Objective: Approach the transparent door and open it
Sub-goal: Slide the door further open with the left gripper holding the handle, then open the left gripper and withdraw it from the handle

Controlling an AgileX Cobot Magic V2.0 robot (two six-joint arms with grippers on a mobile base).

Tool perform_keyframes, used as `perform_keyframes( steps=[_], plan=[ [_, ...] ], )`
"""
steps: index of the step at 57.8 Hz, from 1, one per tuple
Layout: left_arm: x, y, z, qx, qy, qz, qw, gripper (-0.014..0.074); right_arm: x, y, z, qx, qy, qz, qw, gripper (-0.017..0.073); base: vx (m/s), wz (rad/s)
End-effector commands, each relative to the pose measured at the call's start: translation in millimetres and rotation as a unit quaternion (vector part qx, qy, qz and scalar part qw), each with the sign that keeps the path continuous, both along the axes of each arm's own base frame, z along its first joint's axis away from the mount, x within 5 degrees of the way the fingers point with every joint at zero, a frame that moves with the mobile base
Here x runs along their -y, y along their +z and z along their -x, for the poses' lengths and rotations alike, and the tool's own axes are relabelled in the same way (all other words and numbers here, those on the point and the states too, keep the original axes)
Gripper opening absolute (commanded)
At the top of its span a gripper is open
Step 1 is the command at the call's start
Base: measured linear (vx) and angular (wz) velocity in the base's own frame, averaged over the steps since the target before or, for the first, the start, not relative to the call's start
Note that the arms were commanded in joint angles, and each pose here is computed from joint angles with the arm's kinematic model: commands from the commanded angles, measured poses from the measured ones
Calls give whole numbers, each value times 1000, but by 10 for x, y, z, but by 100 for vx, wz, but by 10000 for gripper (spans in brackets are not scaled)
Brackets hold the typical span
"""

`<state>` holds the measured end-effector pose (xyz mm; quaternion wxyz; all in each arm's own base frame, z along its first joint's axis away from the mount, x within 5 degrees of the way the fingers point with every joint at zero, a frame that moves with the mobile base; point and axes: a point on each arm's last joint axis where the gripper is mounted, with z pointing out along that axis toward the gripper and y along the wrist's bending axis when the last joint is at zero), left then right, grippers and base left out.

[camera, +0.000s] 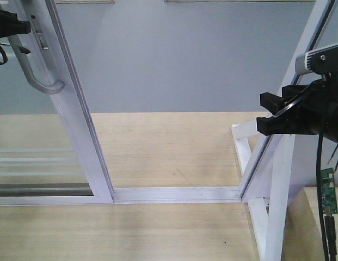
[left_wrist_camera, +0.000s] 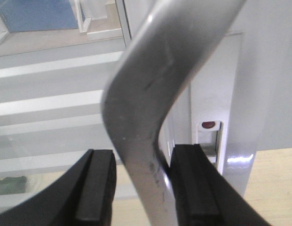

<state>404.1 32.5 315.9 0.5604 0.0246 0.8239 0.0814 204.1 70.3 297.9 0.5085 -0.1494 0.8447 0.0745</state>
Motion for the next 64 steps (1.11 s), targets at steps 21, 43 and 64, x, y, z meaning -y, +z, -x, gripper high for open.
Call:
perform_keyframes(
  steps=[21,43,64],
  plan=[
    [52,209,929,-39,-2,20,999,387,0,196,-20,58,2,-14,998,323,0,0],
    [425,217,1908,-1,-63,131,989,387,0,196,-19,58,2,-14,998,321,0,0],
    [483,423,2360,4,-96,140,985,386,0,196,-19,58,2,-14,998,321,0,0]
  ],
)
